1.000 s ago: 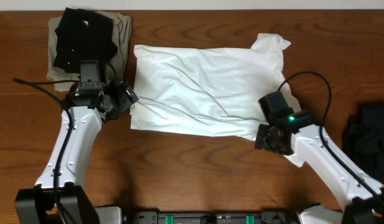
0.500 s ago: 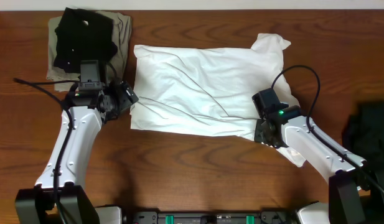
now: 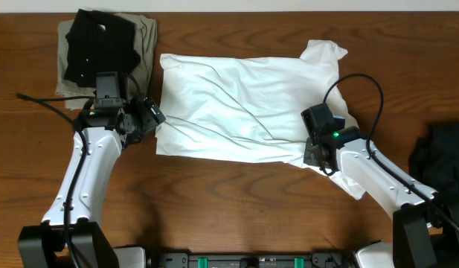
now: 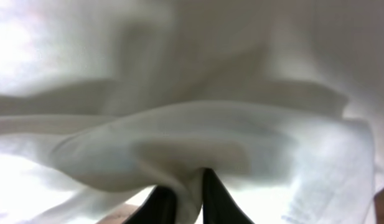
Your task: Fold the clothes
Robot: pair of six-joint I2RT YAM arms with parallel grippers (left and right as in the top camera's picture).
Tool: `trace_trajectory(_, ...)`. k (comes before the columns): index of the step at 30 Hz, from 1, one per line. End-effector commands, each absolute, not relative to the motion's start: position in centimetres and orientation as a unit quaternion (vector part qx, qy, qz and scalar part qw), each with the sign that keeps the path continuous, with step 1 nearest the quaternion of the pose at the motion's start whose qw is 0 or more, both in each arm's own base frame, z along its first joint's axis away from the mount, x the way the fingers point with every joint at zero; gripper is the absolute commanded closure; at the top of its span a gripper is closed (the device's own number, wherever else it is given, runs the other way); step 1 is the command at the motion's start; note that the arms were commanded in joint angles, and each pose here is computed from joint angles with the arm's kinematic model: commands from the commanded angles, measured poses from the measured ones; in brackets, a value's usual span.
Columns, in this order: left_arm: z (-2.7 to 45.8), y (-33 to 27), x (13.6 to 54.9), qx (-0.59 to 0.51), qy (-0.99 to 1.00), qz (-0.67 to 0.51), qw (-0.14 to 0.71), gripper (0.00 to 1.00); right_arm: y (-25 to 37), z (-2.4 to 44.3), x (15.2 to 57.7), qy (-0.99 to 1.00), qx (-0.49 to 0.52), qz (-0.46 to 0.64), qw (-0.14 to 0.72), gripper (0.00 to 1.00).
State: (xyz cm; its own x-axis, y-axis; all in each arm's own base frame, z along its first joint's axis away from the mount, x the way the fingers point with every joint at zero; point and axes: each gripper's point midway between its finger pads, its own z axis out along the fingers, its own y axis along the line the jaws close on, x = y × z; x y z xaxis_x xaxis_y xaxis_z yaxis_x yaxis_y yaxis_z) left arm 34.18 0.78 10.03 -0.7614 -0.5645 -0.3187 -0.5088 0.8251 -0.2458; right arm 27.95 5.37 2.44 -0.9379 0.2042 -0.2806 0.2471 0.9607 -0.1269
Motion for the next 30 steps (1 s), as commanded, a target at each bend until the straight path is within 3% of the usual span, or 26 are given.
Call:
trace_trajectory(1, 9.7, 0.9, 33.9, -0.282, 0.939, -0.067, 0.187, 0.06, 5.0, 2.6, 28.5, 0.977, 0.115, -0.098, 0.15, 0.96)
trace_trajectory(25, 9.7, 0.9, 33.8, -0.282, 0.939, -0.067, 0.186, 0.06, 2.3, 5.5, 35.7, 0.934, 0.195, -0.076, 0.288, 0.98)
trace_trajectory(26, 9.7, 0.9, 33.8, -0.282, 0.939, -0.066, 0.186, 0.06, 2.5, 5.5, 35.9, 0.936, 0.189, -0.068, 0.291, 0.88)
trace_trajectory(27, 9.7, 0.9, 33.8, -0.282, 0.939, -0.067, 0.186, 0.06, 2.8, 5.5, 36.1, 0.937, 0.181, -0.062, 0.292, 0.71)
trace_trajectory(30, 9.7, 0.9, 33.8, -0.272, 0.942, -0.065, 0.187, 0.06, 3.0, 5.4, 36.1, 0.941, 0.164, -0.061, 0.288, 0.08)
